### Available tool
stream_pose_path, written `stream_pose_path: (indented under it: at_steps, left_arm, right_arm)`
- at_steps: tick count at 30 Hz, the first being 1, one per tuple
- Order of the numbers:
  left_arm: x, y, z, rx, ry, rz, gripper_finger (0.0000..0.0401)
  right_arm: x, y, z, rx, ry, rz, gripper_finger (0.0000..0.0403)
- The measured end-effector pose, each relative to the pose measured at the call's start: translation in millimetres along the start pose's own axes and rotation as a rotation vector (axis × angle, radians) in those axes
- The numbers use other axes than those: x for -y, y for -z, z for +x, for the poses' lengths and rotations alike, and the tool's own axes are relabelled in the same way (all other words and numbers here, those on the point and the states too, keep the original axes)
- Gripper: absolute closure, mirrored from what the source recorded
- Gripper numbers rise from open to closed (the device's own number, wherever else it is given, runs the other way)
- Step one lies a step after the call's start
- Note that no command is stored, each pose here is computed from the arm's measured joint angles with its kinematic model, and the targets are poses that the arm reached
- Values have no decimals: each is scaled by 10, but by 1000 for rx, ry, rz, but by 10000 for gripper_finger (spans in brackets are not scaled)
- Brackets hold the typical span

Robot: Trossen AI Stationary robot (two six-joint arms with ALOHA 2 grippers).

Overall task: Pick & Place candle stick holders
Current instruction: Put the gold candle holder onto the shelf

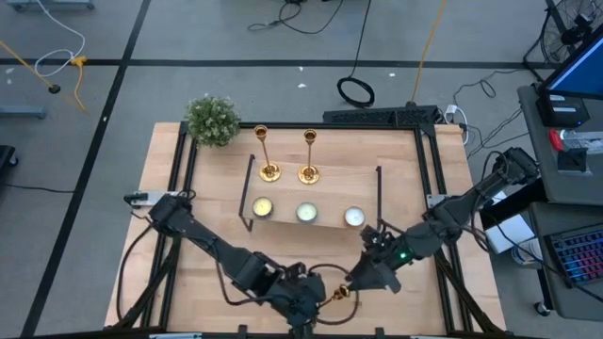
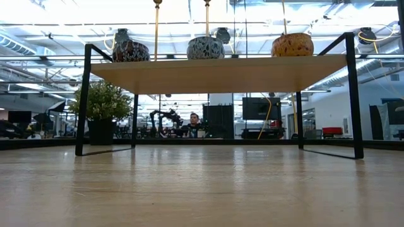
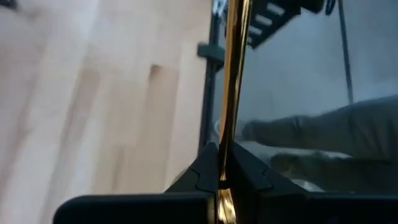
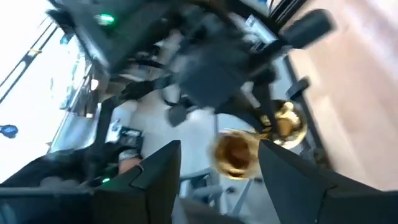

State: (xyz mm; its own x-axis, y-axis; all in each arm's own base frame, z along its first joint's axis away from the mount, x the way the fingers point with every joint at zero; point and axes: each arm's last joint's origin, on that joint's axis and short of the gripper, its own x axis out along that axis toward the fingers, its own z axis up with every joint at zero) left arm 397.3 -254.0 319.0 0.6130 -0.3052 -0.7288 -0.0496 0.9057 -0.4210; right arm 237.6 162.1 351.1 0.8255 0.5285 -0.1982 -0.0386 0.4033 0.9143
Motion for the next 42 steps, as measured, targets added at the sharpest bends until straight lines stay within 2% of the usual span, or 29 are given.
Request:
stream_pose_path:
  at_steps: [4, 8, 11, 16, 19, 22, 26, 31, 34, 42]
  left_arm:
    - [107, -27, -312, 110, -12, -2, 386]
    - [189, -94, -786, 262, -13, -14, 386]
    - [232, -131, -1092, 391, -28, -34, 386]
    - [280, -211, -1346, 584, -58, -52, 386]
    - [271, -296, -1386, 647, -50, -47, 386]
    - [209, -376, -1359, 662, -57, -44, 386]
    - [120, -476, -1314, 657, -47, -46, 386]
    - [16, -572, -1296, 617, -1, -33, 386]
    - [-33, -618, -1287, 581, 47, -23, 386]
    - [-142, -707, -1281, 559, 69, -8, 386]
  right_arm:
    - [-6, -35, 1, 56, 2, -58, 182]
    - [-46, -75, -20, 141, -7, -146, 184]
    - [-132, -134, -70, 270, -33, -243, 190]
    - [-342, -154, -126, 522, -94, -481, 197]
    - [-432, -160, -170, 633, -96, -601, 197]
    - [-444, -158, -182, 671, -62, -650, 198]
    - [-420, -143, -146, 650, -50, -668, 198]
    - [-395, -127, -46, 610, -109, -673, 198]
    - [-381, -118, 1, 616, -117, -661, 198]
    - [-395, -132, 5, 644, -132, -663, 201]
